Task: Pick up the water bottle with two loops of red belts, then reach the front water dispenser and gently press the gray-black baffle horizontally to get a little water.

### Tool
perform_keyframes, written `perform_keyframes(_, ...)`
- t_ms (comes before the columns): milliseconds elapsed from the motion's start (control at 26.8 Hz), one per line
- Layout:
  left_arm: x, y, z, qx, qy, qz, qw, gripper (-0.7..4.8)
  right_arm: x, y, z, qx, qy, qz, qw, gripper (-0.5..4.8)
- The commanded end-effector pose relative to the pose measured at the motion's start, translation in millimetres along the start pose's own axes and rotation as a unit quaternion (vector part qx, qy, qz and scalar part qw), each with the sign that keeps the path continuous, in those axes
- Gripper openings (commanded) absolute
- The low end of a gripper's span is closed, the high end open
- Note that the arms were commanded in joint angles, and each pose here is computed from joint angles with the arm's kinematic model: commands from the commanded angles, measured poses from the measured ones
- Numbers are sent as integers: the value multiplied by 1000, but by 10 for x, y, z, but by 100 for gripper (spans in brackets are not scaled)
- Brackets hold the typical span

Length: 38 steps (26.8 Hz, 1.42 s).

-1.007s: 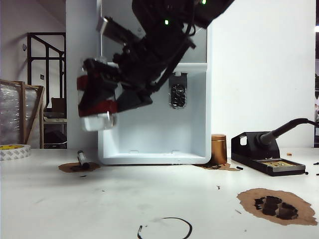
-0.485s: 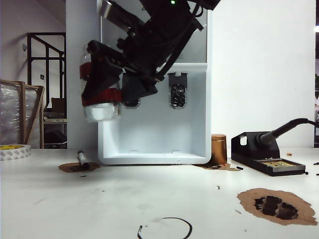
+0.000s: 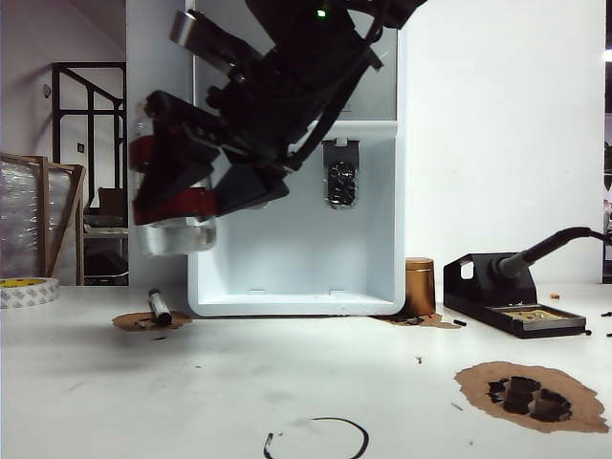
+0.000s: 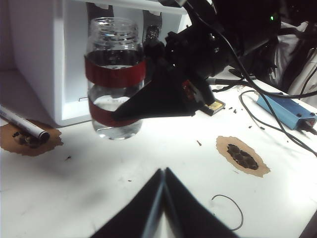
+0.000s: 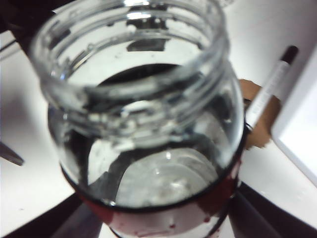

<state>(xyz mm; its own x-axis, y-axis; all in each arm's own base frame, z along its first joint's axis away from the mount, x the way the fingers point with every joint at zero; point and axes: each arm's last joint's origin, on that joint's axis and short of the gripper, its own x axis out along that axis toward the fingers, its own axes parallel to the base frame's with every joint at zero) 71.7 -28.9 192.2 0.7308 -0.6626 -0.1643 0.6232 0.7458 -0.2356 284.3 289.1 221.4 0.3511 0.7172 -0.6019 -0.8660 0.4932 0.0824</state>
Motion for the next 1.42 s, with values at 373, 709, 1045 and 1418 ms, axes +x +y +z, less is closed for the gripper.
perform_keyframes(373, -3, -5, 16, 4, -3, -2, 1000, -4, 244, 62, -89, 5, 0, 28, 1000, -2)
perform_keyframes(709, -3, -5, 15, 3, -3, -2, 1000, -4, 392, 56, -205, 13, 18, 38, 999, -2)
perform_keyframes(1045, -3, -4, 14, 3, -2, -2, 1000, -4, 498, 42, -287, 23, 27, 48, 998, -2)
perform_keyframes(1418, -3, -4, 13, 3, -2, -1, 1000, -4, 553, 32, -329, 26, 30, 49, 998, -2)
